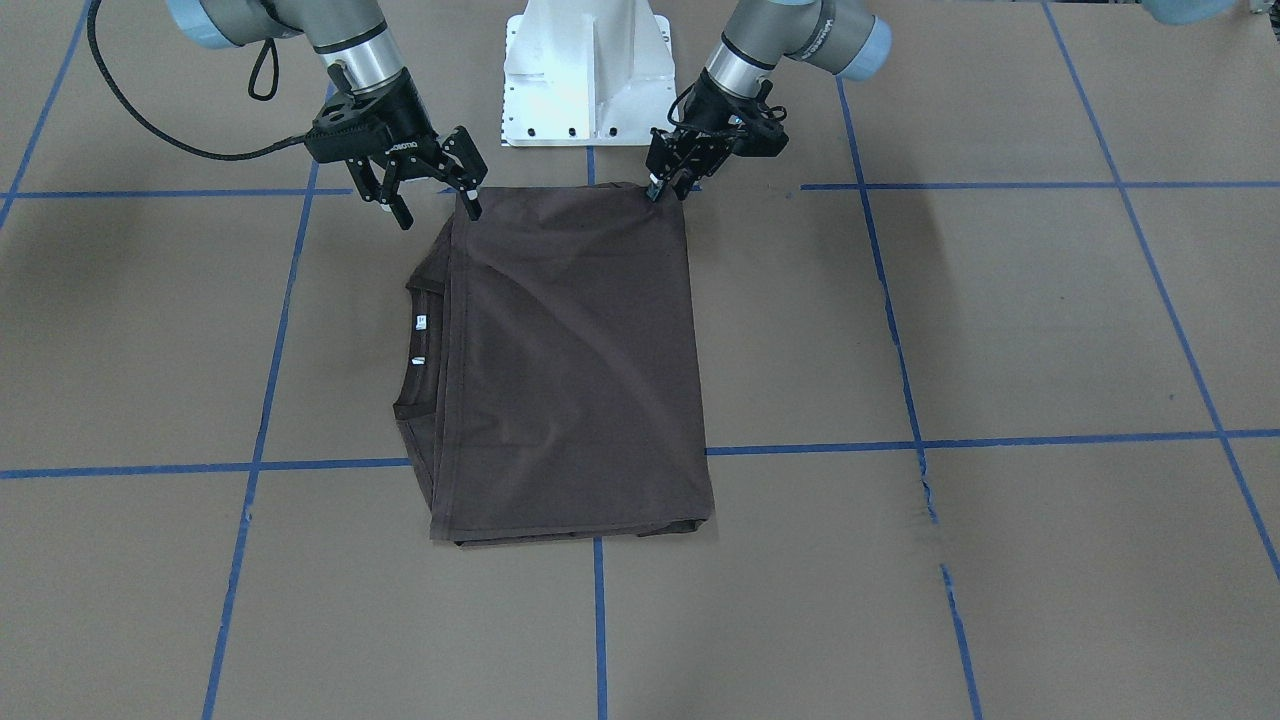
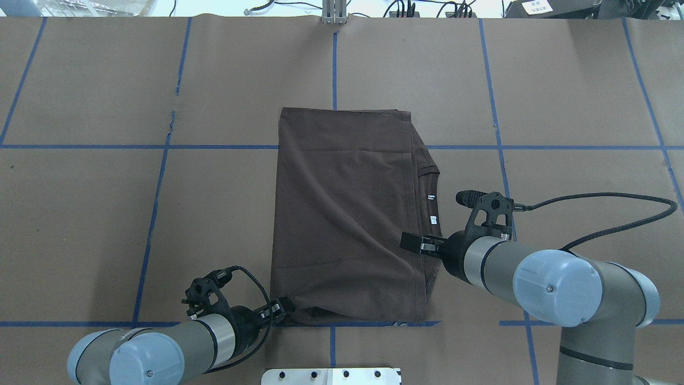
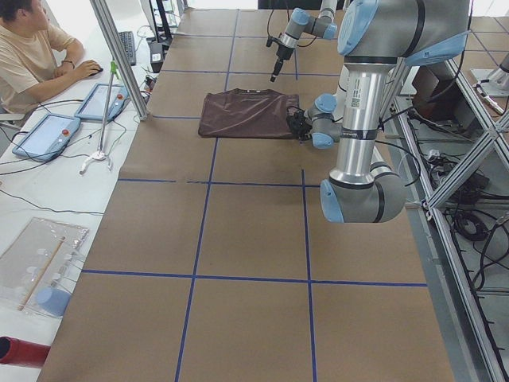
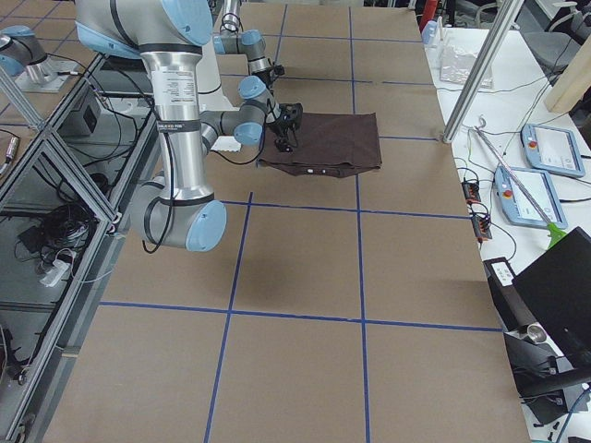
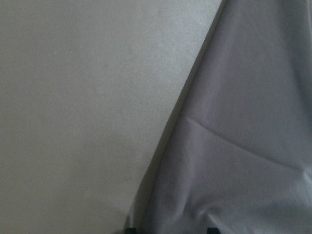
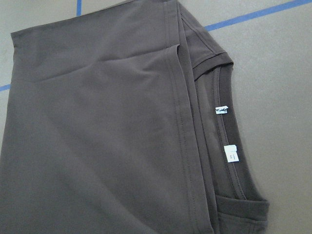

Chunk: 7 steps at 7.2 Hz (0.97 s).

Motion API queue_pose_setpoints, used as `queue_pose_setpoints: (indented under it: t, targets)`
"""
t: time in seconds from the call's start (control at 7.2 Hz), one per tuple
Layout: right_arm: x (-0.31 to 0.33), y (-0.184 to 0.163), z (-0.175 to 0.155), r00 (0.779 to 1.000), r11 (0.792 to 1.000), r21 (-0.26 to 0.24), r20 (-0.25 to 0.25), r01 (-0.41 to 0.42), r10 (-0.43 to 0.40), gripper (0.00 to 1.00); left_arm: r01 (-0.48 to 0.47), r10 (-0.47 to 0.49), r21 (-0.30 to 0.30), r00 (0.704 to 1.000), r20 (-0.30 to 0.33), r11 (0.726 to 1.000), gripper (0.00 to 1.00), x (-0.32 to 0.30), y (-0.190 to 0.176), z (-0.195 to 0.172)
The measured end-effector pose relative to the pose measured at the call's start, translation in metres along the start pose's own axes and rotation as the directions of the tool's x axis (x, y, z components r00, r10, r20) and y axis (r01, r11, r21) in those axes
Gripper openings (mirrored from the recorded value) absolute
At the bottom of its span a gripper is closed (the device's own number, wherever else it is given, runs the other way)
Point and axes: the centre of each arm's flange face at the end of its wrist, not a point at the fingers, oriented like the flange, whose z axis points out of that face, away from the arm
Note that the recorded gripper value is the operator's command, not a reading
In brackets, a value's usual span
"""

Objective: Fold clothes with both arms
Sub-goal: 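Grasp the near edge of the shirt with both grippers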

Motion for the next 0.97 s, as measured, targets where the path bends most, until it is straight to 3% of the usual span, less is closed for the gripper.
queue_pose_setpoints:
  t: [0.14, 0.28, 0.42, 0.56, 0.69, 0.97]
  targets:
    - [0.000, 0.000, 0.000, 1.000, 1.000, 0.000, 0.000, 0.000, 0.000, 1.00, 0.000, 0.000, -0.001, 1.000, -0.001, 1.000, 0.34, 0.001, 0.001, 0.000]
    - [0.000, 0.001, 0.001, 1.000, 1.000, -0.001, -0.002, 0.001, -0.001, 1.00, 0.001, -0.001, -0.003, 1.000, -0.004, 1.000, 0.00, 0.003, 0.002, 0.000]
    - [0.001, 0.001, 0.001, 1.000, 1.000, -0.001, -0.003, 0.001, -0.001, 0.99, 0.001, -0.001, -0.004, 1.000, -0.007, 1.000, 0.00, 0.004, 0.002, 0.000]
    - [0.001, 0.001, 0.002, 1.000, 1.000, -0.001, -0.006, 0.001, -0.001, 0.87, 0.001, -0.001, -0.005, 1.000, -0.009, 1.000, 0.00, 0.005, 0.003, 0.000]
    - [0.001, 0.002, 0.003, 1.000, 1.000, -0.002, -0.010, -0.025, 0.025, 0.69, 0.001, -0.001, -0.006, 1.000, -0.012, 1.000, 0.00, 0.007, 0.003, -0.002]
    - [-0.004, 0.006, 0.004, 0.981, 0.983, 0.002, -0.056, -0.184, 0.183, 0.66, 0.002, -0.002, -0.011, 1.000, -0.020, 1.000, 0.00, 0.011, 0.004, -0.004]
